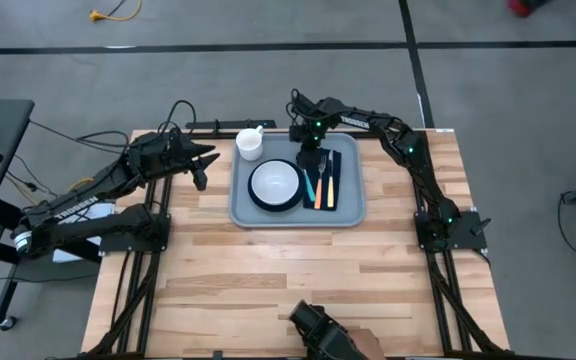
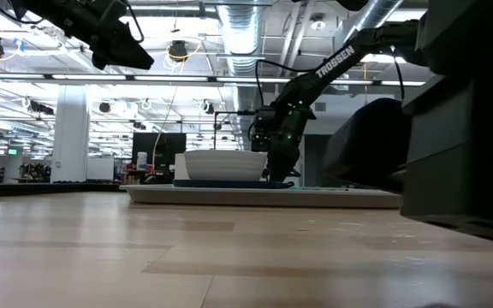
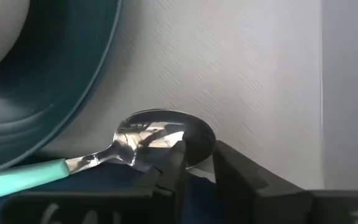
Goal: Set up tray
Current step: Adjust the blue spoon on top of the blue napkin on the gray tray
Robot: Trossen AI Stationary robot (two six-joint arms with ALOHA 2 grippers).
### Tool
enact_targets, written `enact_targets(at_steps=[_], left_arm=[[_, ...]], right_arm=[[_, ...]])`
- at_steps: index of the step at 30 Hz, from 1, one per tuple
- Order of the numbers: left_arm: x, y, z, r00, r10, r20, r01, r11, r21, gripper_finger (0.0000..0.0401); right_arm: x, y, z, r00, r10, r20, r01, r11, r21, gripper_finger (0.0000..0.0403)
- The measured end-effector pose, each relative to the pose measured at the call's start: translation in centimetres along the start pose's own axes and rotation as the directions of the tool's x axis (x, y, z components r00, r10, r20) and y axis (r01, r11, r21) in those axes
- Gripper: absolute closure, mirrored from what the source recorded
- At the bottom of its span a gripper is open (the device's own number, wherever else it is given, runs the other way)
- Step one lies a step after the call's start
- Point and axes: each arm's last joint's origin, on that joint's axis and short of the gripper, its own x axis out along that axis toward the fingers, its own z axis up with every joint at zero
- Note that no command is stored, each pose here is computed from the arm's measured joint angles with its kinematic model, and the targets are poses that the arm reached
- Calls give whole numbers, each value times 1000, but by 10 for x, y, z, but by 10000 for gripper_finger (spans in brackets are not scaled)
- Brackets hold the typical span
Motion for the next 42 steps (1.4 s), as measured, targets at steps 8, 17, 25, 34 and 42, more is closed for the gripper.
enact_targets(at_steps=[8,17,25,34,42], left_arm=[[0,0,0,1000,0,-3,0,1000,0,287],[0,0,0,1000,-1,-4,1,1000,0,287],[0,0,-1,1000,-3,-11,3,1000,0,287],[0,0,-1,1000,-3,-15,3,1000,0,287],[0,0,-1,1000,-2,-15,3,1000,3,287]], right_arm=[[-1,0,0,1000,-1,1,1,1000,1,370],[-9,-1,6,1000,-17,12,17,1000,20,399],[-20,-2,13,999,-27,25,27,1000,16,403],[-23,-1,10,999,-41,-37,42,998,45,403],[-25,1,8,997,-44,-62,48,997,59,403]])
